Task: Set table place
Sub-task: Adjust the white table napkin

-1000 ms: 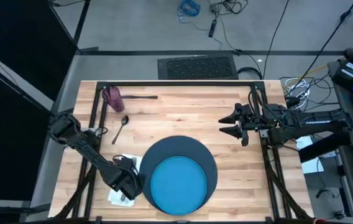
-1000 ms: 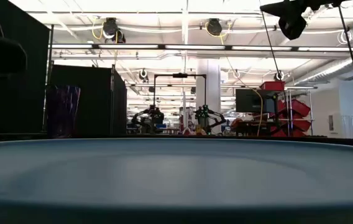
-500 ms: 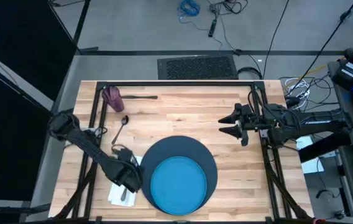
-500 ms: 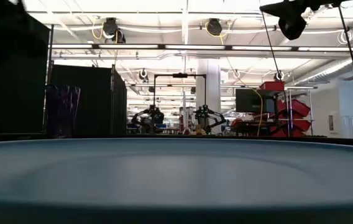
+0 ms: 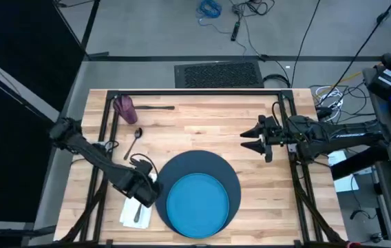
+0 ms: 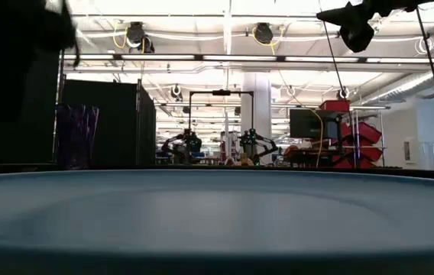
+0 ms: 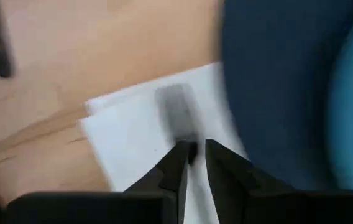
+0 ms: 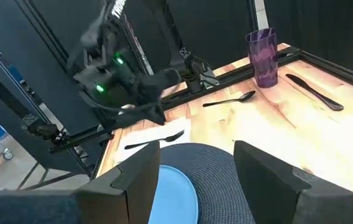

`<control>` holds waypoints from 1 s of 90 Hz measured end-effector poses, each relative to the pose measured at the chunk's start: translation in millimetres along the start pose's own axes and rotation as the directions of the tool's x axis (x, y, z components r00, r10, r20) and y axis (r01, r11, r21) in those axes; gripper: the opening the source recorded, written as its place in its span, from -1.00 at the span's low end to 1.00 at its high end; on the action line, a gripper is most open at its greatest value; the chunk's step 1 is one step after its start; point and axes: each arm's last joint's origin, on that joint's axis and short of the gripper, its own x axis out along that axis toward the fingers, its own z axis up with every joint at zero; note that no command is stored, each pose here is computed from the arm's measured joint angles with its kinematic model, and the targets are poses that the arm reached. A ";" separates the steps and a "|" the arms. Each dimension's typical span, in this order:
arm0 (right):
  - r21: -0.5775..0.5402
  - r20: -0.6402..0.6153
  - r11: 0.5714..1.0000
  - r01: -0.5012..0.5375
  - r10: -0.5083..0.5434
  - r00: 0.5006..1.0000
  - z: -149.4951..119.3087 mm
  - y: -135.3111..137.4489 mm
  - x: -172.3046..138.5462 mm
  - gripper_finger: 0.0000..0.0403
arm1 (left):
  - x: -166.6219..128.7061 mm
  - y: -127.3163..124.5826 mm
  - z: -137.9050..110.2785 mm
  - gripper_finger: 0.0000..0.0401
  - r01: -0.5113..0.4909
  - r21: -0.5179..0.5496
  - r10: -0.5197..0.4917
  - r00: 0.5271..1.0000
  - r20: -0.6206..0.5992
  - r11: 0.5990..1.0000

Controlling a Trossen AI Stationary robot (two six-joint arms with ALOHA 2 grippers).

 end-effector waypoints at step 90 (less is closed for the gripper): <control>0.026 -0.020 1.000 0.012 -0.012 1.000 -2.0 -0.9 0.6 -0.05 | 50.5 25.6 0.5 -0.79 -0.085 -0.020 0.083 0.991 -0.104 0.996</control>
